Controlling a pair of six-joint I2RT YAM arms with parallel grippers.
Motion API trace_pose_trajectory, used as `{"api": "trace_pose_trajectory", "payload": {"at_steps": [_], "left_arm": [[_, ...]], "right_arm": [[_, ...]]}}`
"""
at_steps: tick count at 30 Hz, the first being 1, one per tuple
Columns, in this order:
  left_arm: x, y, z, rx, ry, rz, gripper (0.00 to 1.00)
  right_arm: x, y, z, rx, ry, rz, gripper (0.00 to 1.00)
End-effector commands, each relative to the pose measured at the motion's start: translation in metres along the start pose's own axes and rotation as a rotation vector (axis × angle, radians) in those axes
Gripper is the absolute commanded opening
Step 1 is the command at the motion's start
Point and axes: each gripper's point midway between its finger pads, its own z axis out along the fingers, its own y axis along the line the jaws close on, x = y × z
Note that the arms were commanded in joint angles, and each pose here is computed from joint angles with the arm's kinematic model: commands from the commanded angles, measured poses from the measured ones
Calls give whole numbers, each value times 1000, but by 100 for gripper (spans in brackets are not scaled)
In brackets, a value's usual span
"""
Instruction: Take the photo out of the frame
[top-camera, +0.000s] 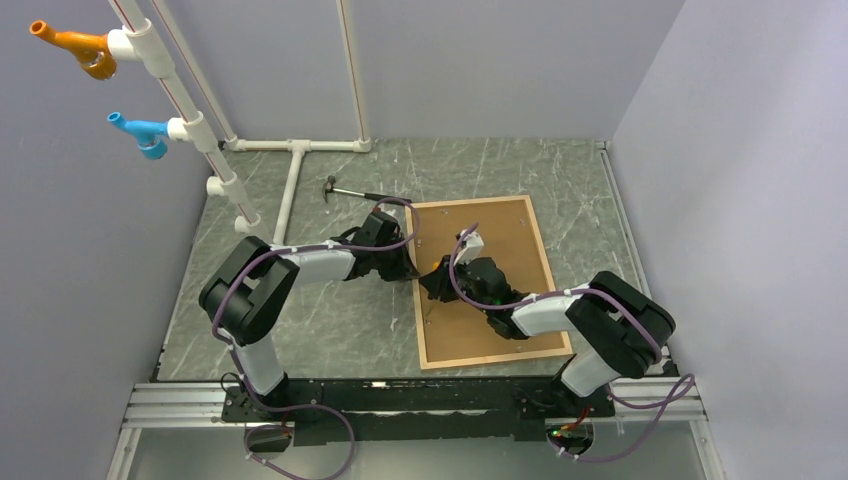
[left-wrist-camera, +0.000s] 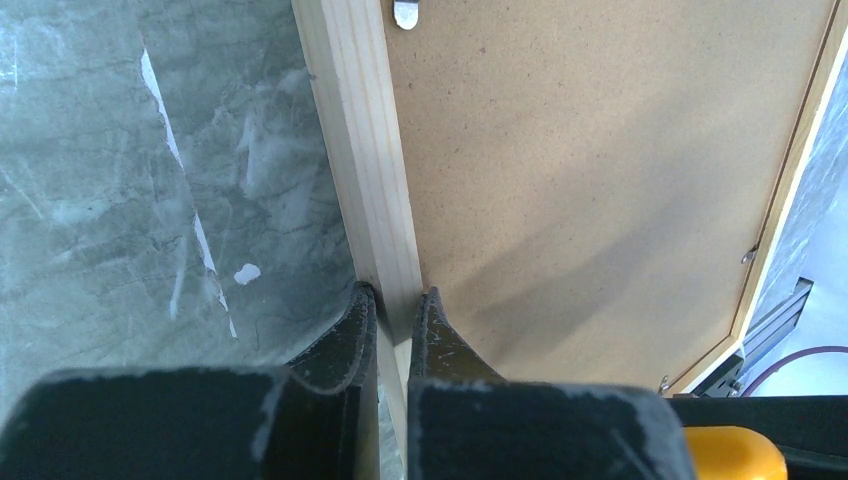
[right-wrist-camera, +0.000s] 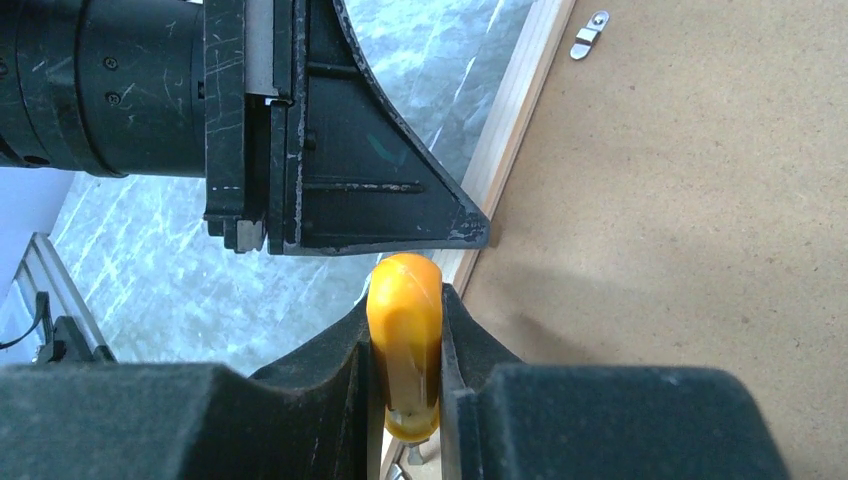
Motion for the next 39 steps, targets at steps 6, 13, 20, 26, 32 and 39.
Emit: {"api": "trace_pose_trajectory", "payload": {"at_steps": [6, 13, 20, 26, 32, 39], "left_arm": [[21, 39, 16, -114, 60, 4, 0], [22, 44, 18, -139, 69, 0, 0], [19, 48, 16, -158, 68, 12, 0], [17, 49, 14, -162, 58, 16, 0], [18, 51, 15, -162, 54, 6, 0], [7, 35, 7, -117, 40, 62, 3]], "right_arm": [[11, 14, -3, -78, 36, 6, 0], [21, 13, -4, -74, 71, 8, 0], [28, 2, -14, -7, 99, -16, 0], [32, -1, -21, 19, 128, -56, 0], [23, -3, -28, 49, 107, -75, 0], [-15, 25, -46, 3, 52, -95, 0]]}}
